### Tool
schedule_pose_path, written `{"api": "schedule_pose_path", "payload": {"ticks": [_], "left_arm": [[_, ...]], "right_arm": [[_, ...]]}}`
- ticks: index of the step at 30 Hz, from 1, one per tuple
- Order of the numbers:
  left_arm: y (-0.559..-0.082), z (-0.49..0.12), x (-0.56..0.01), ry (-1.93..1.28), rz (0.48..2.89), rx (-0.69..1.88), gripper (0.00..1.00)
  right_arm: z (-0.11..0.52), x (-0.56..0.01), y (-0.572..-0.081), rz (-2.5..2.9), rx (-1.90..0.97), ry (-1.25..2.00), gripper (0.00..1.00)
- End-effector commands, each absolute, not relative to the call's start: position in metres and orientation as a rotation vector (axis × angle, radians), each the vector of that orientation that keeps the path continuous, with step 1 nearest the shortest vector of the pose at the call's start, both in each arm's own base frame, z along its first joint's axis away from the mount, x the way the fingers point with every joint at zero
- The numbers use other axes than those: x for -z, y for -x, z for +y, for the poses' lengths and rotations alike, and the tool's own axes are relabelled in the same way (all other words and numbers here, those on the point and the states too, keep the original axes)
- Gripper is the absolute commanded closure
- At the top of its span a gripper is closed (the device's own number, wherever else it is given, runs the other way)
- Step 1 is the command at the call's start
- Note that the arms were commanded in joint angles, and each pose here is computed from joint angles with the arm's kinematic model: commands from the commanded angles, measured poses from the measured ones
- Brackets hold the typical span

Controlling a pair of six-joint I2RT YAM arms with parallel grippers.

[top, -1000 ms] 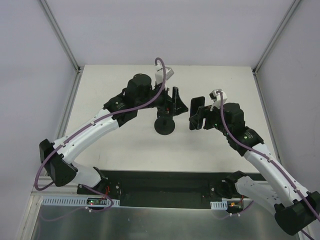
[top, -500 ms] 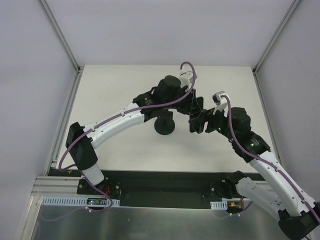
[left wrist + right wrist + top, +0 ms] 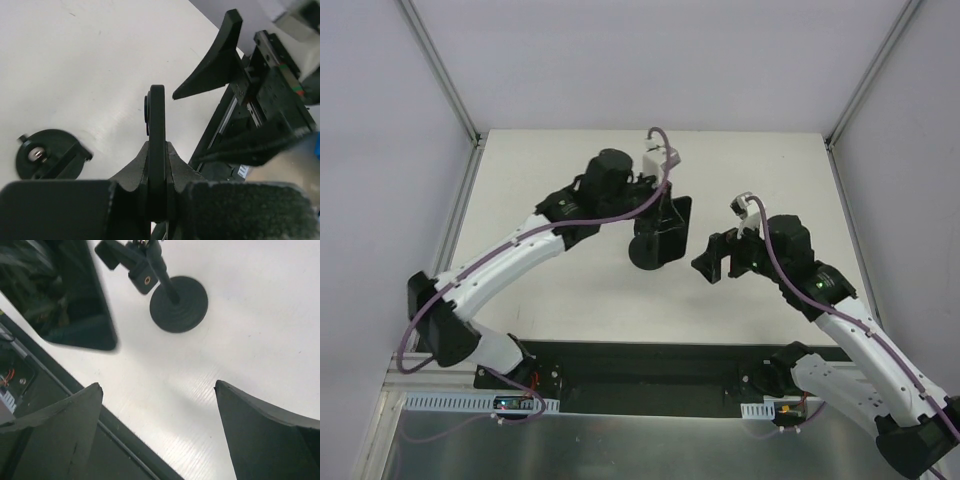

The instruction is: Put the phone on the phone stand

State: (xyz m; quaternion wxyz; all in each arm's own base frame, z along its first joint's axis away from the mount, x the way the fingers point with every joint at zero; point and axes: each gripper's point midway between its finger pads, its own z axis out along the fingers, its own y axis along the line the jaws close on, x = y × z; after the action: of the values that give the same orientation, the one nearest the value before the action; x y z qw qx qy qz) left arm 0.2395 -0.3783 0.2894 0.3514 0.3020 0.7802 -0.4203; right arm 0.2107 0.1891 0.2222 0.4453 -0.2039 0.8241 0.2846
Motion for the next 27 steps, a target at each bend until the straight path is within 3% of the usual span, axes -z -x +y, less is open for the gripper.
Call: {"api": "schedule_pose_path", "payload": {"ticks": [1, 5, 9, 13, 18, 27], "left_arm": [[-0.211, -0.319, -0.364, -0.884, 1.701, 1.112, 1.00], [-0.201, -0.279, -0.369, -0.867, 1.636, 1.020, 1.00], [-0.205, -0.248, -0.359, -0.784, 1.681, 0.866, 1.00], [-0.207, -0.224, -0.346, -0.702, 1.768, 0.754, 1.00], [-0.206, -0.202, -0.342, -0.560, 1.801, 0.702, 1.00], [-0.205, -0.188, -0.333, -0.441, 1.828, 0.680, 1.00]], "right_arm": [[0.202, -0.225, -0.194, 2.030, -0.808, 0.616, 0.04], [0.230, -0.223, -0.185, 2.000, -0.998, 0.713, 0.01], [0.252, -0.222, -0.202, 2.046, -1.036, 0.680, 0.27], [0.263, -0.213, -0.239, 2.120, -0.909, 0.550, 0.34], [0.275, -0.213, -0.265, 2.192, -0.795, 0.431, 0.55], [0.274, -0.209, -0.283, 2.206, -0.476, 0.291, 0.59]]}}
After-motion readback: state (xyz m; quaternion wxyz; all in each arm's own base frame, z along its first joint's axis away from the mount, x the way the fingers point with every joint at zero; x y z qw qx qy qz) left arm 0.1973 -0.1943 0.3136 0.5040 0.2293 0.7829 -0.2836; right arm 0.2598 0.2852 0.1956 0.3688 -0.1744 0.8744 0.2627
